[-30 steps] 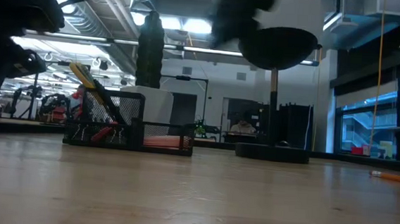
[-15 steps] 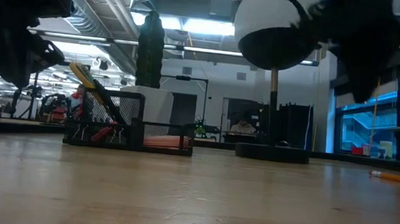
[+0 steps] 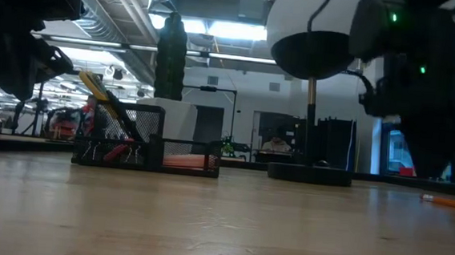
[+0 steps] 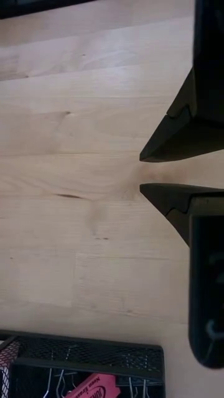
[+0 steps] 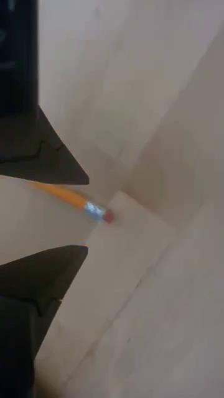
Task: Pick and place office supplies into organizer
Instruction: Put the orange pencil into the black desk organizer
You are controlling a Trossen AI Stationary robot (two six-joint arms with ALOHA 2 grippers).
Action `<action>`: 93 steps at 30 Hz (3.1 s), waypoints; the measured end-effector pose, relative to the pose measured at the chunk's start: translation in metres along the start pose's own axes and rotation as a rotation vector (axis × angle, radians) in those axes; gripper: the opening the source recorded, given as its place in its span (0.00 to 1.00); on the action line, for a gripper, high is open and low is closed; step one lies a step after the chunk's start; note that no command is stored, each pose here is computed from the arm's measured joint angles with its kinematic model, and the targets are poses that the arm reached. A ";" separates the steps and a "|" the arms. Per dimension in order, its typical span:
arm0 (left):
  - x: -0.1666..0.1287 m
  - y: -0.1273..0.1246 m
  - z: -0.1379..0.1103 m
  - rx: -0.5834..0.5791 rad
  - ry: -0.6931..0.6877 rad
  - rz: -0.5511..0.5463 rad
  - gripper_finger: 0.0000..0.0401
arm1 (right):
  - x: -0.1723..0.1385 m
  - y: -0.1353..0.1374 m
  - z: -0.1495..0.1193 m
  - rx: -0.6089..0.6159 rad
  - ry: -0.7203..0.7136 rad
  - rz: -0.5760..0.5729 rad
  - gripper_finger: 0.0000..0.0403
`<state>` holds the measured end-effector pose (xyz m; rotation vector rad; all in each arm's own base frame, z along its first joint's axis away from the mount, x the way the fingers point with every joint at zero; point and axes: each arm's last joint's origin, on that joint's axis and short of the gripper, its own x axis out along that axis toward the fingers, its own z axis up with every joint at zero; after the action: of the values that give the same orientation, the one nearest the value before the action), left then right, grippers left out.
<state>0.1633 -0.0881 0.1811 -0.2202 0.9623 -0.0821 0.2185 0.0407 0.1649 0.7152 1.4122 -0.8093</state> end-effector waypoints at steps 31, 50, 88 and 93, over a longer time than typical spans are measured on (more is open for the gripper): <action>0.000 0.001 0.001 0.000 -0.012 0.016 0.15 | 0.037 -0.013 0.000 0.008 -0.016 0.086 0.09; 0.000 0.001 0.001 -0.001 -0.030 0.043 0.15 | 0.033 0.016 0.000 -0.079 -0.218 0.303 0.02; -0.026 -0.010 0.023 0.265 -0.341 -0.091 0.15 | -0.072 0.096 0.051 -0.508 -0.921 0.750 0.02; -0.037 -0.006 0.019 0.246 -0.332 -0.107 0.15 | -0.101 0.096 0.073 -0.564 -1.080 0.688 0.02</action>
<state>0.1576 -0.0847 0.2228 -0.0549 0.6023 -0.2530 0.3402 0.0395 0.2653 0.1911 0.3049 -0.1330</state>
